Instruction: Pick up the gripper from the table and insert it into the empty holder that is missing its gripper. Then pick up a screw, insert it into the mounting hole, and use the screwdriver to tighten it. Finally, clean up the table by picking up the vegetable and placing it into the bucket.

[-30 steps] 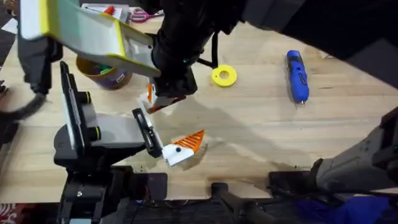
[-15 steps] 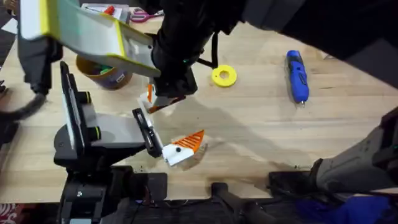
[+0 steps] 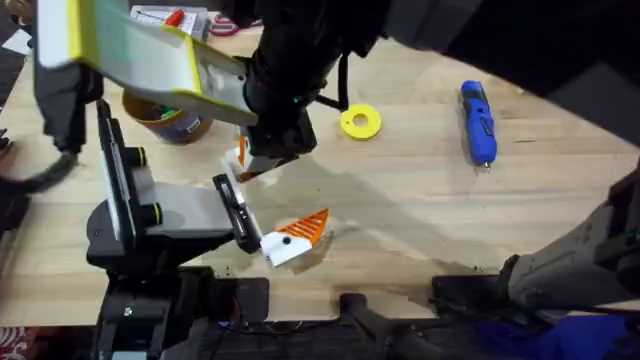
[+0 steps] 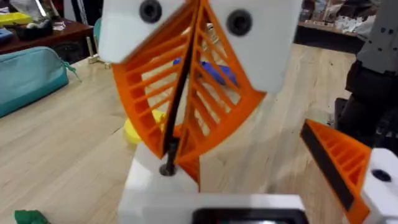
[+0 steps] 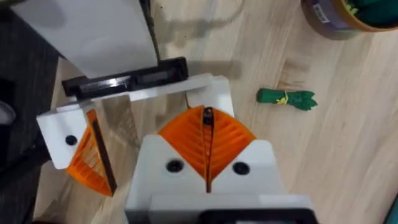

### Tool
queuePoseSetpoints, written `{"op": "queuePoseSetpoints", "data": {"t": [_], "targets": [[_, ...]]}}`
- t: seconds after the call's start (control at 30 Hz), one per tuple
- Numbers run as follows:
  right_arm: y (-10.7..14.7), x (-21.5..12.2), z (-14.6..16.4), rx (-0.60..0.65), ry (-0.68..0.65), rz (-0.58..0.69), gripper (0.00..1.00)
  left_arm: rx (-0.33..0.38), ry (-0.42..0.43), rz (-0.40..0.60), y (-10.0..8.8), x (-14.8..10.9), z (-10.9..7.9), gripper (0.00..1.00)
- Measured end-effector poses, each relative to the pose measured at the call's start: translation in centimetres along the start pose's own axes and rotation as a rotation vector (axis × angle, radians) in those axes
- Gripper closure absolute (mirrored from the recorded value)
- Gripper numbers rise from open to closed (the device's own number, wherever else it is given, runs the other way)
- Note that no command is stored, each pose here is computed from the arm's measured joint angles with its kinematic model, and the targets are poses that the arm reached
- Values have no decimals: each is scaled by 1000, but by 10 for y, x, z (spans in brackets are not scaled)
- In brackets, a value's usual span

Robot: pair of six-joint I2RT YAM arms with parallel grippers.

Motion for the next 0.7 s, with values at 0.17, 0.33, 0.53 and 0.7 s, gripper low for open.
{"op": "queuePoseSetpoints", "data": {"t": [0.17, 0.33, 0.53, 0.7], "targets": [[1, 2, 1, 3, -10, 6, 995, 0, 0, 0, 0, 0, 0, 15], [1, 2, 1, 3, -12, 8, 995, 0, 1, 0, 0, 0, 0, 15], [2, 3, 2, 4, -14, 10, 995, 0, 2, 0, 0, 0, 0, 15], [2, 3, 2, 4, -14, 10, 995, 0, 2, 0, 0, 0, 0, 16]]}}
Point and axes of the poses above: each hand's point on the last joint's axis, 136 mm out from that joint toward the fingers, its own x axis out along the fingers, its own z axis along the line the jaws close on, y = z × x, the point moved 5 cm from there along -x, back along the fingers, and after that the axes turned 11 degrees about -x, right-handed, at the moved point
